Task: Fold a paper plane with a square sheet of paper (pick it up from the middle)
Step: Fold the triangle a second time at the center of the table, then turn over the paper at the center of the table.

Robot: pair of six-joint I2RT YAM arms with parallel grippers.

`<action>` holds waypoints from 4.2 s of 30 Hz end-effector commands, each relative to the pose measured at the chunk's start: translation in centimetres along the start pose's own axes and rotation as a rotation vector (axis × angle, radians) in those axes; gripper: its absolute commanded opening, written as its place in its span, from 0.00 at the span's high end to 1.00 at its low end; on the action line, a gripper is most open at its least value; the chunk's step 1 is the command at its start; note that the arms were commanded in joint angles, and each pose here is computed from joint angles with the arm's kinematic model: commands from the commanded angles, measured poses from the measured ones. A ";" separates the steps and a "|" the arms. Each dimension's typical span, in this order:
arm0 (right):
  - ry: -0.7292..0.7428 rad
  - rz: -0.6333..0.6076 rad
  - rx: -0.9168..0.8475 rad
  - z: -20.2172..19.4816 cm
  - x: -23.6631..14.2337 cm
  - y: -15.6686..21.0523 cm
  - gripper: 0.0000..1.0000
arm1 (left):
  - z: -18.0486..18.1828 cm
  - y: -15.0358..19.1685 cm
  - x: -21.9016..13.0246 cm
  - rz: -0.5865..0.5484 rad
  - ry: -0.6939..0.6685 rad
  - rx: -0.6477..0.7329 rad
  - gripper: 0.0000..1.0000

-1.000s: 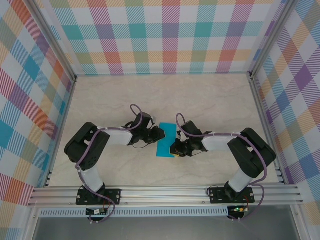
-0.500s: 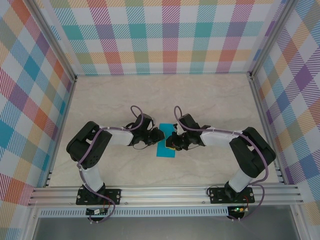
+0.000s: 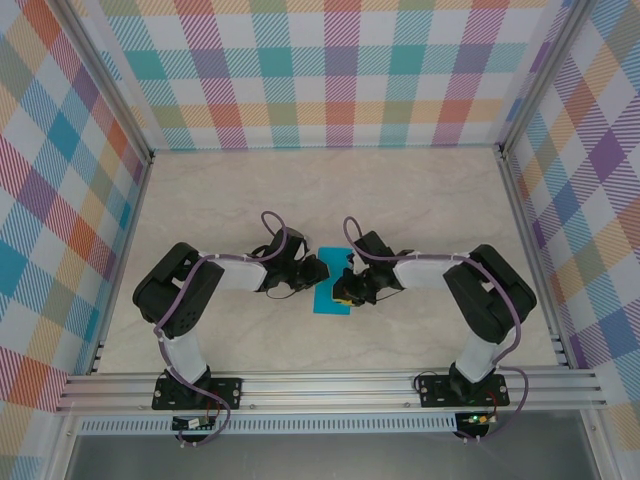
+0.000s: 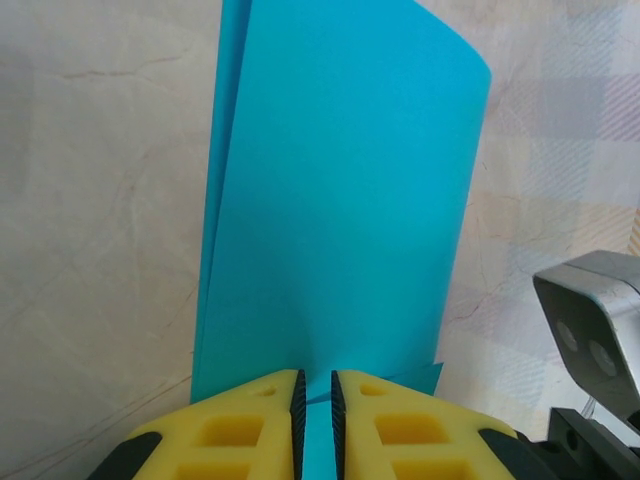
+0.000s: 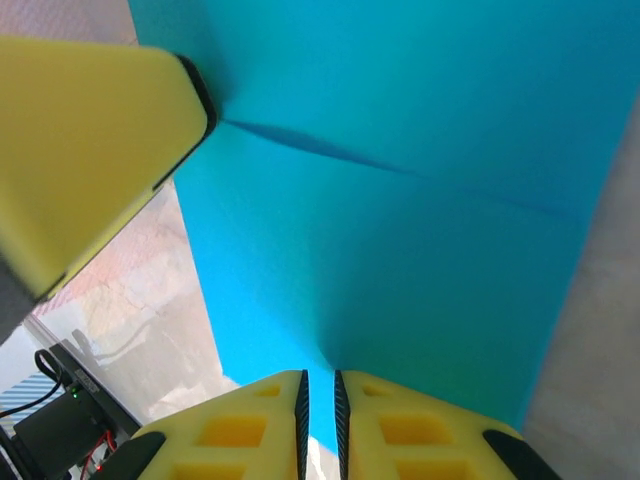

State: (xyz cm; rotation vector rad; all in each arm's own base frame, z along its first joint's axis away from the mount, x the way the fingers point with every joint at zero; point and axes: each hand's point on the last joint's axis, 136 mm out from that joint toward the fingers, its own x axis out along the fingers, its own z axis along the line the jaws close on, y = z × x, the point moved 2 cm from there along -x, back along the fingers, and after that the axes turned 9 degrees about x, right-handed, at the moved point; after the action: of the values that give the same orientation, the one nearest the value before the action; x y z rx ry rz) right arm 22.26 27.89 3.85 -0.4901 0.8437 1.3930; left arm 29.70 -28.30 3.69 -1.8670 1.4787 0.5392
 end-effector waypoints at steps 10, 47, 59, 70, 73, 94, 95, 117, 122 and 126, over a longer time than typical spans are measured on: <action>0.051 0.060 0.048 -3.5 0.3 2.5 0.82 | 2.4 1.5 0.5 0.038 -0.088 -0.024 0.83; -0.002 -0.108 -0.036 -1.4 -3.7 0.6 0.71 | 1.1 1.0 0.0 0.032 -0.057 -0.005 0.83; 0.008 -0.123 -0.009 -1.4 -3.2 -1.5 0.57 | 0.7 0.4 0.3 0.027 -0.043 -0.005 0.82; -0.034 -0.093 0.003 -0.8 -1.9 -2.2 0.64 | 0.7 0.5 0.4 0.034 -0.041 -0.006 0.82; -0.032 -0.087 0.010 -0.9 -1.6 -2.3 0.65 | 0.6 0.5 0.4 0.034 -0.038 -0.005 0.82; -0.044 -0.099 0.020 -0.8 -1.8 -2.4 0.67 | 0.4 0.4 0.1 0.027 -0.038 -0.001 0.82; -0.027 -0.109 0.017 -1.0 -2.0 -2.4 0.66 | 0.4 0.4 0.1 0.026 -0.038 0.000 0.82; -0.087 -0.064 0.031 -0.7 -0.9 -2.8 0.70 | 0.3 0.3 0.0 0.026 -0.047 0.000 0.82; -0.095 -0.073 0.021 -0.3 -1.3 -2.9 0.69 | 0.3 0.2 -0.1 0.025 -0.047 0.001 0.82; -0.102 -0.084 0.009 -0.1 -1.6 -2.9 0.67 | 0.2 0.1 -0.3 0.016 -0.048 0.004 0.81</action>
State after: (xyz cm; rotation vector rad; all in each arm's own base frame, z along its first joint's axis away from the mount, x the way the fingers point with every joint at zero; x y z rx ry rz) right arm 25.26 25.88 4.04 -0.4488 0.7797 1.3018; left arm 29.70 -28.30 3.71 -1.8547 1.4816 0.5673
